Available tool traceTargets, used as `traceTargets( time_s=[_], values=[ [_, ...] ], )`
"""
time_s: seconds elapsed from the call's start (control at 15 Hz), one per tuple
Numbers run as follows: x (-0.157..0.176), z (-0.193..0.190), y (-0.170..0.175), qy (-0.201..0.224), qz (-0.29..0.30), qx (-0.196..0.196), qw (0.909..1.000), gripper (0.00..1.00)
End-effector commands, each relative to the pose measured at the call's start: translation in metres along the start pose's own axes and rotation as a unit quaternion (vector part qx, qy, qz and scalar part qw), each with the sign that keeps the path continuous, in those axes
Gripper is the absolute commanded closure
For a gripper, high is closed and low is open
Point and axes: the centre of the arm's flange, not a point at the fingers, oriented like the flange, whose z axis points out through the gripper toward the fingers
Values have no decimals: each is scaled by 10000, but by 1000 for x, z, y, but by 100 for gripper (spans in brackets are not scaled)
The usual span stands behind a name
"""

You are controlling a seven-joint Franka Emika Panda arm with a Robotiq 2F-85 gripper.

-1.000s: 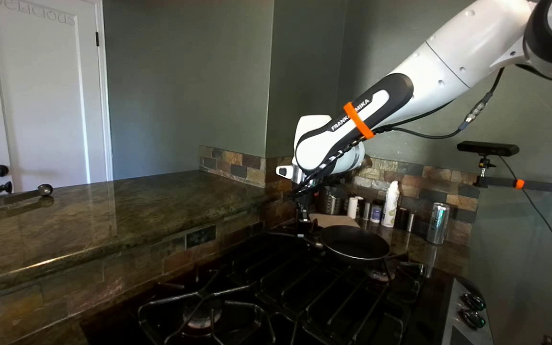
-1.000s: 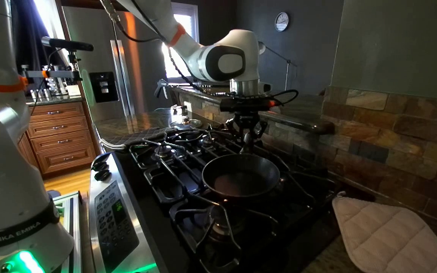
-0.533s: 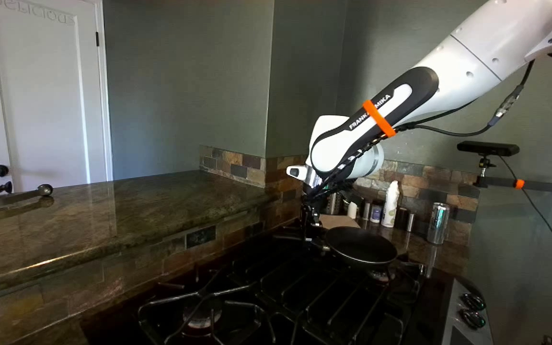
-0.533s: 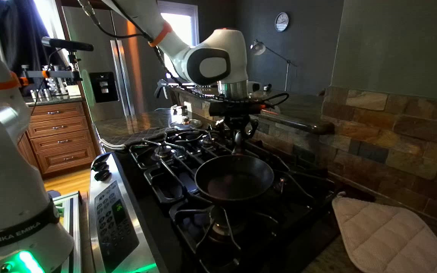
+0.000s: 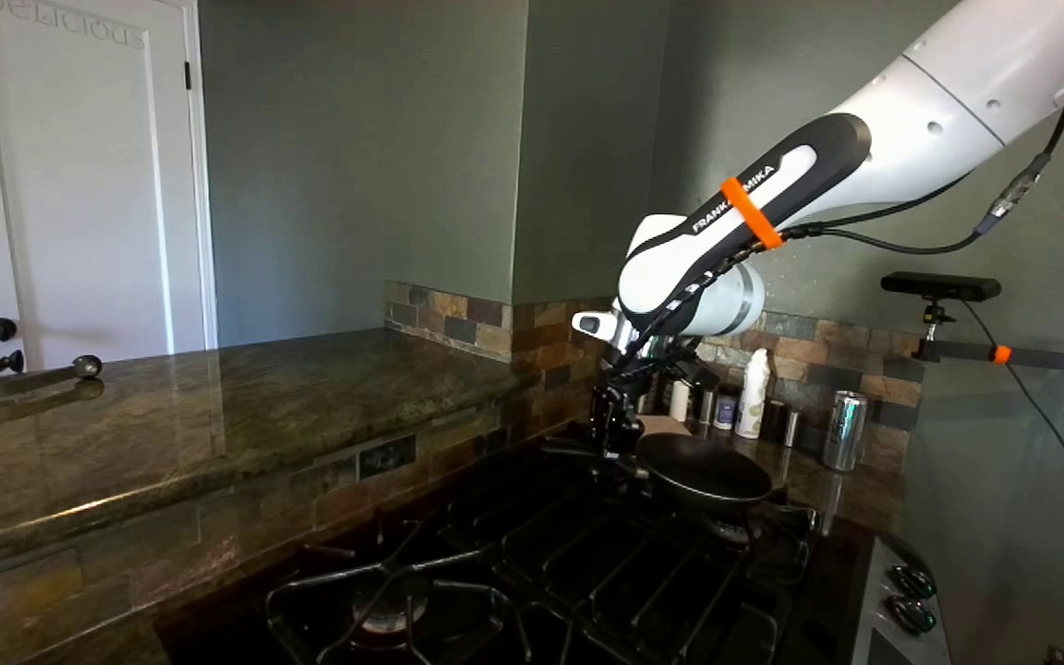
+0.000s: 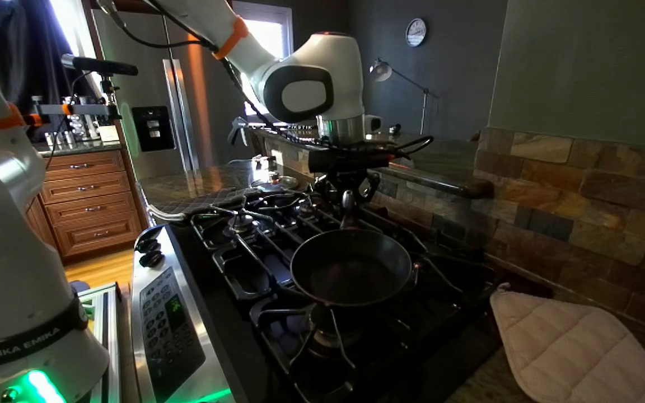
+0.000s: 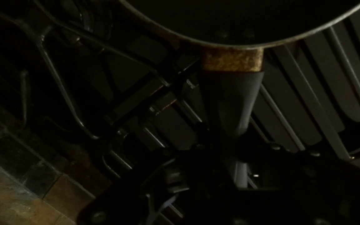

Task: Move the pan to the bottom right stove plate

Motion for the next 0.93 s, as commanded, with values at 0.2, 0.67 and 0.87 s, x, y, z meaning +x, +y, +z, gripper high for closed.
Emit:
traceTargets(
  time_s=[0.2,0.67,0.87],
  values=[
    [-11,2,-17,-50,-300,160,9994,92],
    [-33,0,-30,-60,-483,236,9985,92],
    [-39,-3,-33,-33,-545,212,9983,92]
  ],
)
